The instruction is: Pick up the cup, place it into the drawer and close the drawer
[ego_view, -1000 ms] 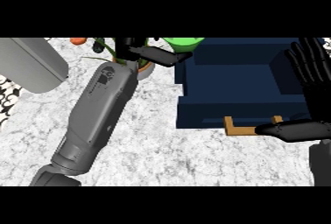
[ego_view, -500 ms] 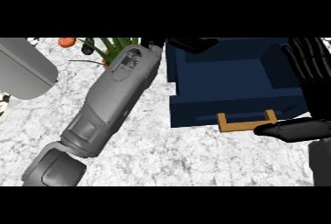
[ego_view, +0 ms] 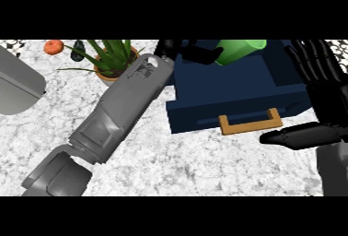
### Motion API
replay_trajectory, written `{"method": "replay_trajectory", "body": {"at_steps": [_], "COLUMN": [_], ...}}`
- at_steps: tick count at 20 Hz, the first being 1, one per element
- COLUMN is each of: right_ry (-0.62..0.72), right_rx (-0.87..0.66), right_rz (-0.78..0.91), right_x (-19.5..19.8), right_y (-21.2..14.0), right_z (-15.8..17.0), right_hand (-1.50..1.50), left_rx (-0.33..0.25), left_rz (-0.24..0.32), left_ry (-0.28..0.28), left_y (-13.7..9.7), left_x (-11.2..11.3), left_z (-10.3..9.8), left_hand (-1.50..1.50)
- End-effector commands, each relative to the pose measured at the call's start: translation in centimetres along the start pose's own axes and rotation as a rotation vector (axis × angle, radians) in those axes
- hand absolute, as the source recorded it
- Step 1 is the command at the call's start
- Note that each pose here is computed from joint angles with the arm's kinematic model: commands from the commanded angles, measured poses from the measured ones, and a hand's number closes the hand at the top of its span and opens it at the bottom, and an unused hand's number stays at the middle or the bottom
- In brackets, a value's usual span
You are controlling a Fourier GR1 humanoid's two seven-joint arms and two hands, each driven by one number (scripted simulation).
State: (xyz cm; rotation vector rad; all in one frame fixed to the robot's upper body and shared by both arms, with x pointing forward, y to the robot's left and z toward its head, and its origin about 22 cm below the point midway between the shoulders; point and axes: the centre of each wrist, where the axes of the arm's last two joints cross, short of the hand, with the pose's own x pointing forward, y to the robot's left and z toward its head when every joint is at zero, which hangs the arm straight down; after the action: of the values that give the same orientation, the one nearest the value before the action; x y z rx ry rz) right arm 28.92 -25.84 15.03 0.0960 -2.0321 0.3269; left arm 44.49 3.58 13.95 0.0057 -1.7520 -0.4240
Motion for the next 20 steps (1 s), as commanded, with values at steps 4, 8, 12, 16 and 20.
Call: {"method": "replay_trajectory", "body": {"at_steps": [4,8,12,16,20], "right_ry": [-0.012,-0.046,-0.089,-0.039,0.137], "right_rx": [0.043,0.146,0.354,0.562,0.739], "right_rz": [-0.03,-0.101,-0.179,-0.195,0.009], "right_x": [-0.1,0.2,0.8,0.7,0.5], "right_y": [1.5,1.9,4.6,5.4,3.8], "right_z": [-1.4,-2.0,-2.6,-2.9,-1.7], "right_hand": [-1.5,-1.5,1.5,1.5,1.5], "left_rx": [-0.048,-0.01,0.005,0.025,0.116], "left_rz": [-0.037,0.088,0.219,0.324,0.343], "left_ry": [0.025,-0.013,-0.085,-0.17,-0.191], "left_y": [-0.4,-0.3,-0.3,-0.4,-0.2], "left_x": [-1.9,-2.0,-2.0,-0.2,-0.9], "left_z": [0.8,1.0,1.2,0.7,0.9], "left_hand": [-1.5,-1.5,-1.5,-1.5,-1.5]}}
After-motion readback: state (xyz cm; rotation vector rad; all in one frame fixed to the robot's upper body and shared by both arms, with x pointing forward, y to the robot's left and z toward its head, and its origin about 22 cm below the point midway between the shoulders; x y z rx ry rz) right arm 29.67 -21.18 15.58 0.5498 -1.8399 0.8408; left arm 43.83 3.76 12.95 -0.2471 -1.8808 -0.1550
